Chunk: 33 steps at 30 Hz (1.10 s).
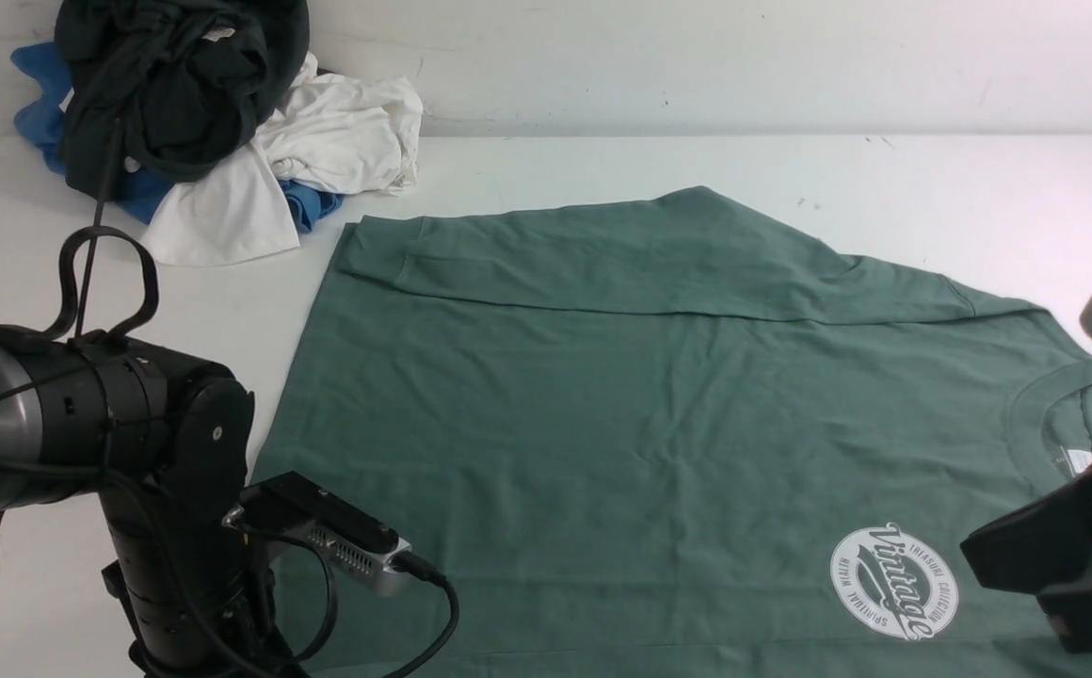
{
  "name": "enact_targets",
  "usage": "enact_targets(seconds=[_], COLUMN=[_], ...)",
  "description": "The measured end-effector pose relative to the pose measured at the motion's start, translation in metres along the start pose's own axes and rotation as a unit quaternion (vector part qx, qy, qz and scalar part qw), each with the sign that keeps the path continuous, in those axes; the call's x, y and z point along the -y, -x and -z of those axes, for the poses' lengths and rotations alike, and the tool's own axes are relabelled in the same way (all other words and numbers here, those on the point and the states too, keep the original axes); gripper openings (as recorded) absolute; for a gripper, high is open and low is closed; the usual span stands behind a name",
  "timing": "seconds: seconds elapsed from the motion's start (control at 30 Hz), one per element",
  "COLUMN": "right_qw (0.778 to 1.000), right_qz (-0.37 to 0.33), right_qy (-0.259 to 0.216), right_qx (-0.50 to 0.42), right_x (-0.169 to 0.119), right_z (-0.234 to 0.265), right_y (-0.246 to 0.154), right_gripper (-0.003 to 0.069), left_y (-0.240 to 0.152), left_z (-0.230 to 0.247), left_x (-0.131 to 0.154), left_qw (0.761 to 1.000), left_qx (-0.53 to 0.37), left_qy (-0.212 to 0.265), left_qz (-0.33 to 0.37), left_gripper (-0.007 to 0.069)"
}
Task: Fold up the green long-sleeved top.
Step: Use the left arm to clamp the cuff closest to it, then use the left arm to drag and place the cuff at the centered position on the left edge of the fabric
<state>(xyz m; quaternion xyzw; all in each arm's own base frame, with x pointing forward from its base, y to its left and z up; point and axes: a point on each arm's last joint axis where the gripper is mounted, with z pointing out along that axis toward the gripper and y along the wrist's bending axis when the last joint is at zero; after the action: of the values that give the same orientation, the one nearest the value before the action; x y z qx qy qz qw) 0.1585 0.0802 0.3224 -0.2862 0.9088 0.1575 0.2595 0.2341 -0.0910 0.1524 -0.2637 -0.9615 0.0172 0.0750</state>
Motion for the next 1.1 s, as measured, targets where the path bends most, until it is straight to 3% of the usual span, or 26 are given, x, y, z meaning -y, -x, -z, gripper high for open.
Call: enact_targets(seconds=[0.13, 0.2, 0.57, 0.77, 1.1], right_qw=[1.0, 1.0, 0.999, 0.995, 0.987], right_qz=[0.0, 0.0, -0.001, -0.034, -0.052], right_qy=[0.0, 0.0, -0.033, -0.076, -0.096], right_qx=[0.0, 0.0, -0.025, -0.061, -0.12], right_x=[0.0, 0.0, 0.01, 0.029, 0.048], right_z=[0.0, 0.0, -0.008, -0.036, -0.074], right_y=[0.0, 0.0, 0.0, 0.008, 0.01], right_gripper=[-0.0017, -0.0017, -0.0017, -0.0017, -0.0017], left_y=[-0.002, -0.005, 0.001, 0.032, 0.108], left_z=[0.005, 0.012, 0.106, 0.158, 0.2], left_x=[0.001, 0.002, 0.005, -0.004, -0.021], left_qw=[1.0, 1.0, 0.992, 0.981, 0.963], left_qx=[0.004, 0.017, 0.127, 0.182, 0.239], left_qy=[0.001, 0.002, 0.026, 0.067, 0.114], left_qz=[-0.001, -0.001, -0.013, -0.03, -0.04], left_gripper=[0.0037, 0.0019, 0.0013, 0.0013, 0.0013])
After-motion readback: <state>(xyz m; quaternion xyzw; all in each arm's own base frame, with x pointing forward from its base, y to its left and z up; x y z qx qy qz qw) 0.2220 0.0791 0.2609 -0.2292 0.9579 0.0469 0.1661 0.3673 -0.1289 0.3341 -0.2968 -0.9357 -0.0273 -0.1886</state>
